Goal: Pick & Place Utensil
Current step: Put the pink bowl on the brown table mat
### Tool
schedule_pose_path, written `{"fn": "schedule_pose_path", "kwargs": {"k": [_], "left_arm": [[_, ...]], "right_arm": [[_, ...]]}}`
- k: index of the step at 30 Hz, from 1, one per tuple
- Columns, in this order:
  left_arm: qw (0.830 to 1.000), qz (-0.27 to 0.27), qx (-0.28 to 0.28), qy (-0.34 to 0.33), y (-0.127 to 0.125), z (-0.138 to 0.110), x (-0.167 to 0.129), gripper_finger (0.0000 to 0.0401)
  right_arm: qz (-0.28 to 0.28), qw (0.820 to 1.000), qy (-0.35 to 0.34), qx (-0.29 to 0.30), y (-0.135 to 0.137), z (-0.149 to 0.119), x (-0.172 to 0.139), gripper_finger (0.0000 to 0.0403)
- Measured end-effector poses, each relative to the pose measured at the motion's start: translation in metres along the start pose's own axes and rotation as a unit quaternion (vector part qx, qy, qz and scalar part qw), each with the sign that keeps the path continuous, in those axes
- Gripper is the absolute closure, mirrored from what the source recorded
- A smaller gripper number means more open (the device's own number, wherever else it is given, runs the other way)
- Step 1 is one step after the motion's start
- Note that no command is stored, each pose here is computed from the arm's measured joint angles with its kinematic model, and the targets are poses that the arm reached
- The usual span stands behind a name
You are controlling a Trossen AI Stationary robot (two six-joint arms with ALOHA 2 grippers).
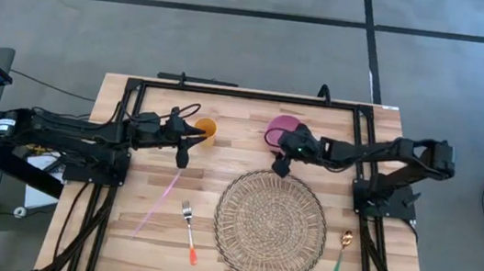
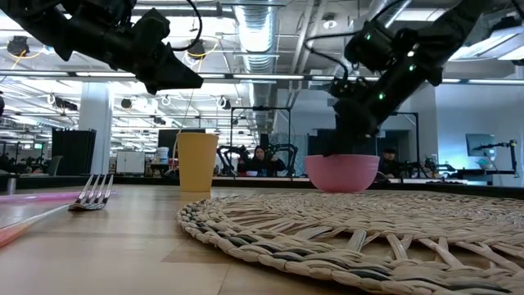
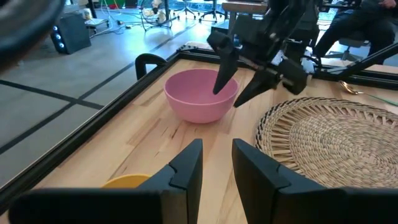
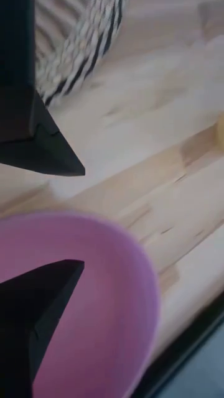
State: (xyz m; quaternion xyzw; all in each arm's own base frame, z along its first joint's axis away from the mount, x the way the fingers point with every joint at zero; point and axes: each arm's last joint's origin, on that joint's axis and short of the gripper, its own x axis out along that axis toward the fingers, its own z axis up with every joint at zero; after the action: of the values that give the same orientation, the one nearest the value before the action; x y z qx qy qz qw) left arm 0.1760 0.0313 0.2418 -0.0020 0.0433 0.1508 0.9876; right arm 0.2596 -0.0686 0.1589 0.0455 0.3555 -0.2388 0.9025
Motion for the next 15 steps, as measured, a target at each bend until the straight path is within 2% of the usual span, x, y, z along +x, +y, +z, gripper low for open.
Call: {"fn": "schedule_pose_path", "kwargs": {"k": [7,10,15], "left_arm": [[1.0,0.0,0.0,0.0,0.0,0.0,0.0,0.0313],[1.0,0.0,0.0,0.0,0.0,0.0,0.0,0.0313],[1.0,0.0,0.0,0.0,0.0,0.0,0.0,0.0313]], "right_arm": [[-0.015,0.999,0.037,-0.001,-0.007,-0.011,0.016,0.0204],[-0.016,0.999,0.041,-0.001,-0.008,-0.011,0.016,0.0239],[-0.016,0.999,0.048,-0.003,-0.009,-0.012,0.012,0.032]]}}
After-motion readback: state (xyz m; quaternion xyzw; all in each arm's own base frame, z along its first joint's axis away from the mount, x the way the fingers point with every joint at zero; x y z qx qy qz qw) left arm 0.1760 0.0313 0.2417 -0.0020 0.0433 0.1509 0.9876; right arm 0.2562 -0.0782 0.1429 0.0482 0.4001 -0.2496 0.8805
